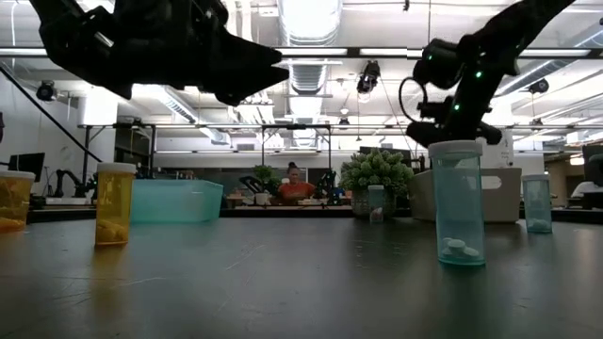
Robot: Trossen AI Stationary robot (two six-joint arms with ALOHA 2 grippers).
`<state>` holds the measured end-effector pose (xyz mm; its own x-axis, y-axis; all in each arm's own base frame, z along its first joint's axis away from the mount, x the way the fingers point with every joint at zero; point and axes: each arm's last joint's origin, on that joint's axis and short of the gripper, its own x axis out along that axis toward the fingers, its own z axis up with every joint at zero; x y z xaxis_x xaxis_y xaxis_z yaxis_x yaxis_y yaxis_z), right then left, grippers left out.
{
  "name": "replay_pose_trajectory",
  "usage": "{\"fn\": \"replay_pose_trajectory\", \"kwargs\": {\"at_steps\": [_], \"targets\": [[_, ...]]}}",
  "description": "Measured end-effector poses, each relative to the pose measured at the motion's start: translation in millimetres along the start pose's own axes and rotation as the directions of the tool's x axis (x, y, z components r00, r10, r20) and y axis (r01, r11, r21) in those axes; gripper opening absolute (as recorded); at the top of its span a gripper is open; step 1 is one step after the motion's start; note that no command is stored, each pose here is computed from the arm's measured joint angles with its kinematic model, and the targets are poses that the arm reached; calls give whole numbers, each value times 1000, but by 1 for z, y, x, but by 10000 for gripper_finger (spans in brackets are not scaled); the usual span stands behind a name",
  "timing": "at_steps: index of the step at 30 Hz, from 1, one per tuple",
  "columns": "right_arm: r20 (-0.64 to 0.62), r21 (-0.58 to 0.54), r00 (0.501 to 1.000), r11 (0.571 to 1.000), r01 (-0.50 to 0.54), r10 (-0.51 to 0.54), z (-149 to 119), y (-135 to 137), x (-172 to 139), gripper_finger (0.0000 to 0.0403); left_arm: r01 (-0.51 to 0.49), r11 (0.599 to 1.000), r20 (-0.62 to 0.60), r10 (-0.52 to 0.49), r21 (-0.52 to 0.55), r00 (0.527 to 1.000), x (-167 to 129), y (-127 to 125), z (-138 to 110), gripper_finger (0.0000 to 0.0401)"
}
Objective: Pick and place medicine bottles into bin by pill shape (circle, oval)
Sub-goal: Put the pink tablet bottle into the white bin, then put the left orange capsule bottle into the green bin
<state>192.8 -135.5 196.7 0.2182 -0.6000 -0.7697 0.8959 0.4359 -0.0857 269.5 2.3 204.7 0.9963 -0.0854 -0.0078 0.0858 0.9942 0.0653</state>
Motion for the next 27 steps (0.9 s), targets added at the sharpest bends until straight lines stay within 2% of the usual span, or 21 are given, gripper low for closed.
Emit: {"fn": "replay_pose_trajectory", "kwargs": {"at_steps": [8, 15, 21, 27], "targets": [[-75, -20, 995, 998, 59, -60, -5, 1, 25, 113, -37, 999, 3, 37, 1, 999, 1, 1, 1, 250], [-77, -23, 995, 997, 67, -69, -6, 3, 30, 139, -38, 999, 17, 38, 1, 999, 1, 1, 3, 250], [-54, -26, 997, 998, 61, -62, -3, 1, 24, 142, -38, 999, 21, 38, -10, 999, 1, 1, 4, 250], [-2, -7, 1000, 1000, 23, -23, 10, -3, -2, 143, -53, 988, 30, 58, -146, 998, 3, 1, 7, 250]]}}
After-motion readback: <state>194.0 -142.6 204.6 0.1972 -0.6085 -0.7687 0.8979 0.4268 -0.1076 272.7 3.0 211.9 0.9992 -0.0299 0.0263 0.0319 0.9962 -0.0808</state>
